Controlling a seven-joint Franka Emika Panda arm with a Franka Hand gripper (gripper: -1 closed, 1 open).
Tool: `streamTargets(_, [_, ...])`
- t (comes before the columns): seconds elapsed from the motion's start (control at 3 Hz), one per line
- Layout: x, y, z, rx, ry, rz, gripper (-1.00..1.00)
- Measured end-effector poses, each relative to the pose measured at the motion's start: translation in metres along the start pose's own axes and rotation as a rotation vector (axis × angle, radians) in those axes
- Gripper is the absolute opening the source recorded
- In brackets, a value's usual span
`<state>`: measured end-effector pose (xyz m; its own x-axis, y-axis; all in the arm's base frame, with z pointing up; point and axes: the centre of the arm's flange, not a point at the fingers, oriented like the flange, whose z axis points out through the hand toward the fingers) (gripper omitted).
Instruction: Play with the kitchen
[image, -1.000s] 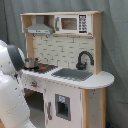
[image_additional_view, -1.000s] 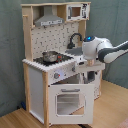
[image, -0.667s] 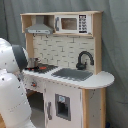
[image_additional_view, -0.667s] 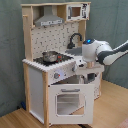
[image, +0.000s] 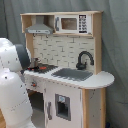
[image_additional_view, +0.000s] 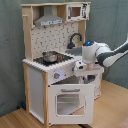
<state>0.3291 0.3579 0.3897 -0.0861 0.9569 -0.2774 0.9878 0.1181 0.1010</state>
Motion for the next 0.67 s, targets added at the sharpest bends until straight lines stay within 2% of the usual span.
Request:
streamTargets(0.33, [0.001, 0.001, 0.005, 0.002, 0.007, -0.011, -1.00])
streamTargets(0.67, [0.004, 0.008, 0.017, 0.001, 0.031, -0.054, -1.00])
